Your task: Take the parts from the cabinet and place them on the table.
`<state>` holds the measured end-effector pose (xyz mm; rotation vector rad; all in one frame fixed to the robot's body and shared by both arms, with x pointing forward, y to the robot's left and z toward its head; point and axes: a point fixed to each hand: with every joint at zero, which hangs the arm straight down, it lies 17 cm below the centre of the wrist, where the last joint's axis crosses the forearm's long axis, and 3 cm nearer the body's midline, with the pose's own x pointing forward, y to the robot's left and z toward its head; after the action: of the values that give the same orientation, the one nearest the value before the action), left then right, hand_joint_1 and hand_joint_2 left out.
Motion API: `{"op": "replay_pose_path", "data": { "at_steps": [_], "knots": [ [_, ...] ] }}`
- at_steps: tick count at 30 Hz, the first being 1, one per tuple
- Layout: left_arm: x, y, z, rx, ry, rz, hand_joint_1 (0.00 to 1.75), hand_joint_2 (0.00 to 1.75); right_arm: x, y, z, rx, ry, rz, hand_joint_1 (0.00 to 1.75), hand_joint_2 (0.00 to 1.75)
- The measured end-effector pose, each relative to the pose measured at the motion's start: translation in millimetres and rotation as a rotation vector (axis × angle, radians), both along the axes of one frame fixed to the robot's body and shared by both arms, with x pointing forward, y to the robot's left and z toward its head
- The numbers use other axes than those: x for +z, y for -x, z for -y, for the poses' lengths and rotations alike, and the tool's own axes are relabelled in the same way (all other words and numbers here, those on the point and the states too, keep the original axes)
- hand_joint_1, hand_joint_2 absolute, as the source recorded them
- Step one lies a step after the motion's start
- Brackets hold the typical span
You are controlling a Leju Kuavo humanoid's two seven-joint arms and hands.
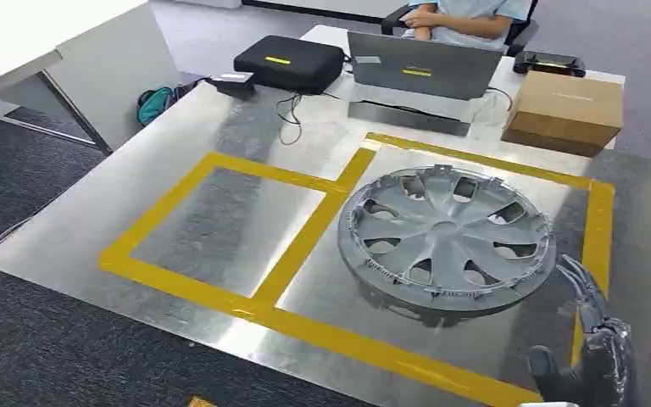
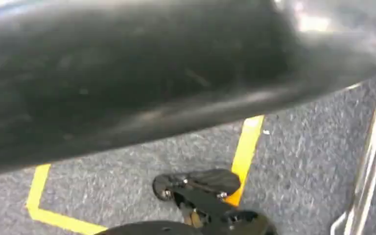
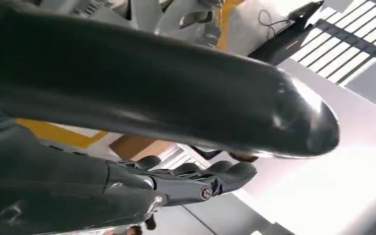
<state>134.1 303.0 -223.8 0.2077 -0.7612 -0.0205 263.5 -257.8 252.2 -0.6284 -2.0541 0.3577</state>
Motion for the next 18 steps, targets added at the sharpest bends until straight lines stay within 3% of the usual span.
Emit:
{"op": "replay_pose_path", "data": {
  "at_steps": [12,18],
  "knots": [
    [4.1,-6.7,5.6,0.032,-0.031,0.032,0.0,0.0,-25.3,19.8,34.9,-0.061,-0.008,-0.086,0.0,0.0],
    [9.4,-1.4,0.8,0.068,0.064,0.029,0.0,0.0,-22.0,12.0,18.2,-0.053,0.027,-0.062,0.0,0.0]
  ]
}}
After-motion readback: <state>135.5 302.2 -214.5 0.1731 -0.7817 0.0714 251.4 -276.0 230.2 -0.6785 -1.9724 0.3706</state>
